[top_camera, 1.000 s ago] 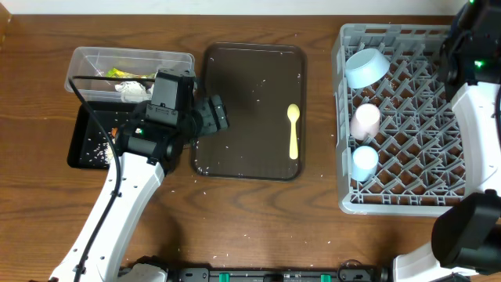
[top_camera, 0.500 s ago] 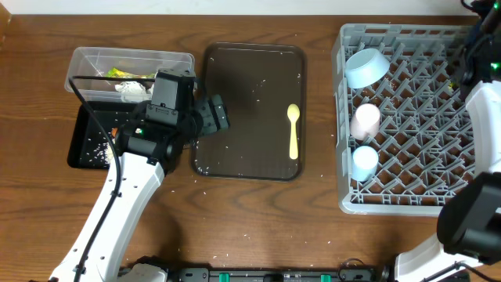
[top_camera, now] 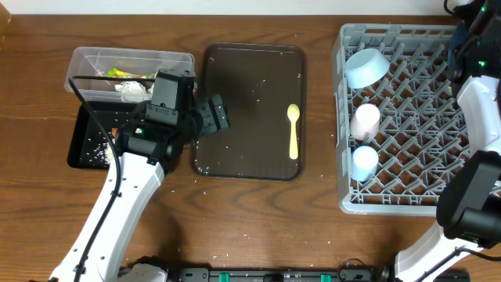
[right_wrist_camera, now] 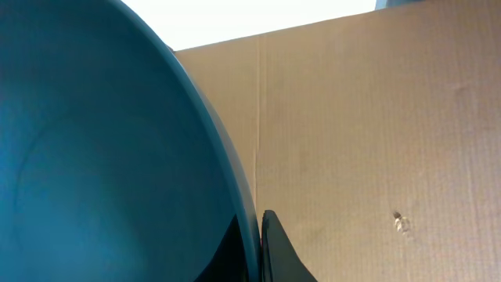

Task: Sort waste into correct bins and load items into the dishwasher rack
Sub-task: 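Stand blue plate upright at back right of rack with right gripper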

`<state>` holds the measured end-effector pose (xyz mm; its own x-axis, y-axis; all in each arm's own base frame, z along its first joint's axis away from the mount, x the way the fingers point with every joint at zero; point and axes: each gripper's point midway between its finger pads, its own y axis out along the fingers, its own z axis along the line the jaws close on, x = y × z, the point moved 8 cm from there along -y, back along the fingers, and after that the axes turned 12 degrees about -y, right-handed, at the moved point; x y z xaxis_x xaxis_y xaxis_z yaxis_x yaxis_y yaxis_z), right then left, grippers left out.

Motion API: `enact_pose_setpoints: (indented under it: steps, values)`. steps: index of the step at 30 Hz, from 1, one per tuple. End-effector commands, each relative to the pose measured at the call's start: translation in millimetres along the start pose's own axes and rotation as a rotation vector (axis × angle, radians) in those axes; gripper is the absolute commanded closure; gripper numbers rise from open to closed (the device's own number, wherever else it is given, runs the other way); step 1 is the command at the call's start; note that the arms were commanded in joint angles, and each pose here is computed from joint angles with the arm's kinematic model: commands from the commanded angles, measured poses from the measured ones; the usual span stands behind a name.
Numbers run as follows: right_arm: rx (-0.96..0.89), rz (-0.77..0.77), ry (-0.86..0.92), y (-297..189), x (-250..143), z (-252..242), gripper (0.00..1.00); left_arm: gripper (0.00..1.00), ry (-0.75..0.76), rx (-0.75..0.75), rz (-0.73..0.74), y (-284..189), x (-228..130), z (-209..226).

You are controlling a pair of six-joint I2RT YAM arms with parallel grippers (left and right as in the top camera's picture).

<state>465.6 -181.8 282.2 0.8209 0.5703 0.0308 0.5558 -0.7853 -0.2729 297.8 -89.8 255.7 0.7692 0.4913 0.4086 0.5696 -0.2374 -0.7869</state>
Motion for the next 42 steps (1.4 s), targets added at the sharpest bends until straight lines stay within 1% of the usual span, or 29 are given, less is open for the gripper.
enact_pose_setpoints:
  steps: [1,4,7,9,12,14,15,21,22,23,25,28,29,31,36,39,41,42]
  values:
    - [0.037,0.008,-0.006,5.3,2.9,15.3,0.99,0.07,0.010,-0.014,-0.015,-4.4,4.0,-4.8]
    - [0.049,0.006,-0.007,-1.4,10.3,20.0,0.99,0.07,0.010,-0.014,-0.015,-4.4,4.0,-4.8]
    - [0.091,-0.011,-0.053,-10.9,20.5,30.7,0.89,0.07,0.010,-0.014,-0.015,-4.4,4.0,-4.8]
    - [0.137,-0.023,-0.103,-19.8,27.8,41.9,0.84,0.07,0.010,-0.014,-0.015,-4.4,4.0,-4.8]
    - [0.192,-0.041,-0.149,-32.0,36.9,55.4,0.79,0.07,0.010,-0.014,-0.015,-4.4,4.0,-4.8]
    - [0.207,-0.050,-0.140,-37.7,41.8,59.8,0.76,0.07,0.010,-0.014,-0.015,-4.4,4.0,-4.8]
    - [0.208,-0.052,-0.133,-38.9,43.1,60.2,0.73,0.07,0.010,-0.014,-0.015,-4.4,4.0,-4.8]
    - [0.209,-0.043,-0.036,-39.3,43.5,60.2,0.50,0.07,0.010,-0.014,-0.015,-4.4,4.0,-4.8]
    - [0.210,-0.041,-0.018,-39.1,43.4,60.2,0.42,0.07,0.010,-0.014,-0.015,-4.4,4.0,-4.8]
    - [0.209,-0.037,0.001,-38.4,42.7,59.8,0.28,0.07,0.010,-0.014,-0.015,-4.4,4.0,-4.8]
    - [0.202,-0.034,0.048,-38.1,42.2,57.1,0.14,0.07,0.010,-0.014,-0.015,-4.4,4.0,-4.8]
    - [0.181,-0.043,0.118,-41.5,43.0,48.5,0.02,0.07,0.010,-0.014,-0.015,-4.4,4.0,-4.8]
    - [0.166,-0.053,0.164,-45.2,44.3,42.1,0.01,0.07,0.010,-0.014,-0.015,-4.4,4.0,-4.8]
    - [0.162,-0.095,0.214,-54.5,47.9,32.4,0.01,0.07,0.010,-0.014,-0.015,-4.4,4.0,-4.8]
    - [0.203,-0.309,0.360,-98.2,58.7,-3.9,0.01,0.07,0.010,-0.014,-0.015,-4.4,4.0,-4.8]
    - [0.306,-0.488,0.465,-134.0,63.4,-22.0,0.01,0.07,0.010,-0.014,-0.015,-4.4,4.0,-4.8]
    - [0.456,-0.645,0.558,-165.9,66.5,-29.9,0.01,0.07,0.010,-0.014,-0.015,-4.4,4.0,-4.8]
    - [0.518,-0.696,0.592,-177.3,66.5,-32.3,0.01,0.07,0.010,-0.014,-0.015,-4.4,4.0,-4.8]
